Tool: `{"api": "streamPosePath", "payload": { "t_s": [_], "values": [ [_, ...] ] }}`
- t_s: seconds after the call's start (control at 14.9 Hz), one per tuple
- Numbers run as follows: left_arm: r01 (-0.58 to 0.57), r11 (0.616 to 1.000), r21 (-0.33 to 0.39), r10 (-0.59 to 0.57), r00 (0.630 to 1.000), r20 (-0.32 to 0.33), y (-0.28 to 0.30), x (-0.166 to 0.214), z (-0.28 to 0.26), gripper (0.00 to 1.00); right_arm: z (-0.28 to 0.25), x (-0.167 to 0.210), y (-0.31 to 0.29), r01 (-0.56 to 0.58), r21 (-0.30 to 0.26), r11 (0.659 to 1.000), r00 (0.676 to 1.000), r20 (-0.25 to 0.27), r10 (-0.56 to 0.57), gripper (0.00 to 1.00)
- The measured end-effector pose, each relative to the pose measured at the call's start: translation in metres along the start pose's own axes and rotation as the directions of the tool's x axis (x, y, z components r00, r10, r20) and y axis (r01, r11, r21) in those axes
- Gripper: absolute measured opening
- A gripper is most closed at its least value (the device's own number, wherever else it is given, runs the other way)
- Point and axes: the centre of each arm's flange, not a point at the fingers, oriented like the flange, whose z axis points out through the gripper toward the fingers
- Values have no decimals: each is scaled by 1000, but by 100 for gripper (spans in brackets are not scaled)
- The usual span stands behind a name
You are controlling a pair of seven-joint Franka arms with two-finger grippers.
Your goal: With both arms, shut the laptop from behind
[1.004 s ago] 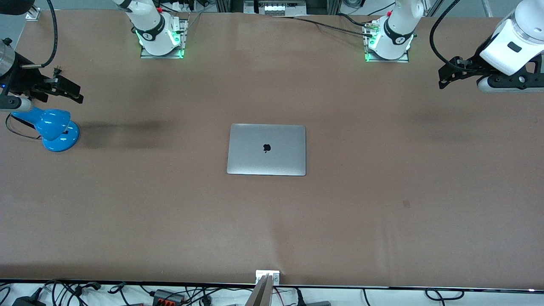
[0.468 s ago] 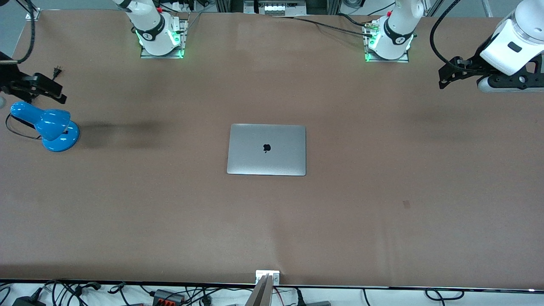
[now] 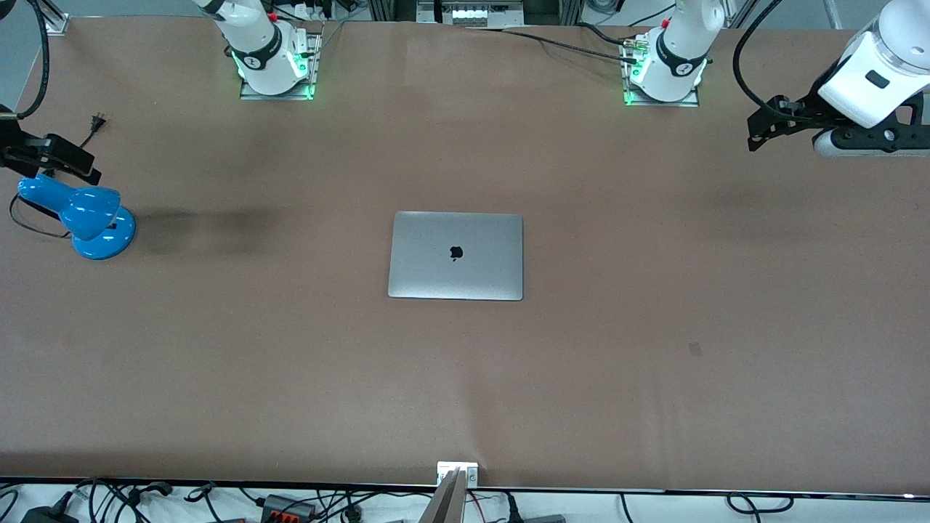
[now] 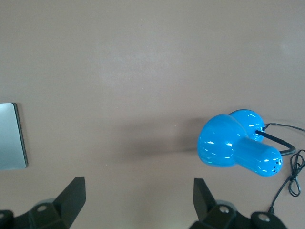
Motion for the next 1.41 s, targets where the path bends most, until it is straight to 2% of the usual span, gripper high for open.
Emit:
{"api": "streamPosePath", "payload": {
  "t_s": [0.4,1.14,1.41],
  "values": [
    [27,999,-21,-27,1000,4,-21,2,0,100,-9,1,3,-6,0,1000,1000,-18,6,100],
    [21,1000,-20,-21,1000,5,-18,1,0,100,32,24,-5,10,6,1000,999,33,-10,100],
    [14,1000,-7,-14,1000,3,-10,1,0,100,25,22,-11,19,14,1000,1000,25,-19,100]
  ]
}}
